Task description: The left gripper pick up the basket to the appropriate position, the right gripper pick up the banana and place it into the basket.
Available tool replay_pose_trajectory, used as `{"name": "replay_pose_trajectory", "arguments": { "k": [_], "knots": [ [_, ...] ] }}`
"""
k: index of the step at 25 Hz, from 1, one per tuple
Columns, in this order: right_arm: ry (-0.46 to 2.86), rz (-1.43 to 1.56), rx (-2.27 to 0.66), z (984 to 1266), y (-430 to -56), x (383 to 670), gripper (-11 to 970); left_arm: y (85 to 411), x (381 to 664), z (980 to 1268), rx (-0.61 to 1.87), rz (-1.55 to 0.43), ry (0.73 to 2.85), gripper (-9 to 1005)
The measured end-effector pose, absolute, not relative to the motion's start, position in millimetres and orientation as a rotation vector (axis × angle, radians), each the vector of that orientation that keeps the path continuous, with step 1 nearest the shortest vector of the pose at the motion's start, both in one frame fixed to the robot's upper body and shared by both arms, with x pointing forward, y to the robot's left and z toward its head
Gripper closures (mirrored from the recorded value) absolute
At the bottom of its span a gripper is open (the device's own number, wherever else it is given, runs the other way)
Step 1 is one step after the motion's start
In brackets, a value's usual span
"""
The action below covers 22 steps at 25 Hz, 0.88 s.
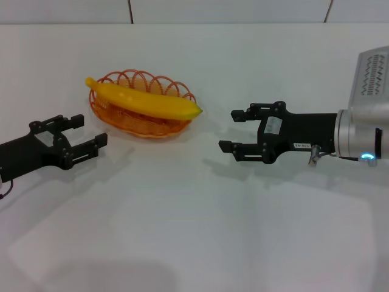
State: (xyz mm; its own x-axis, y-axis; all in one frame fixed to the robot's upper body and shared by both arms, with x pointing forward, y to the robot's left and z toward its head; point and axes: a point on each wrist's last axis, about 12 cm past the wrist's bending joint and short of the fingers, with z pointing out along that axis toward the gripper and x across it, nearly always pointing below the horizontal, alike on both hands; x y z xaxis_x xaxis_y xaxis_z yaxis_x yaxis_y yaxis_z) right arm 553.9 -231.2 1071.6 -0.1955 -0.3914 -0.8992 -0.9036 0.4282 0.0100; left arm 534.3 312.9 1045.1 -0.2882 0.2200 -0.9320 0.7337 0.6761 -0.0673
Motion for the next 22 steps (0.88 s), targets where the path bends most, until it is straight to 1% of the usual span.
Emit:
{"name": "replay_pose_trajectory", "arguments": {
  "k": [22],
  "knots": [
    [1.777, 0.717, -1.128, 1070.7, -229.0, 552.8, 246, 312.9, 534.3, 1045.1, 0.755, -0.610, 1.836, 272]
  ]
}}
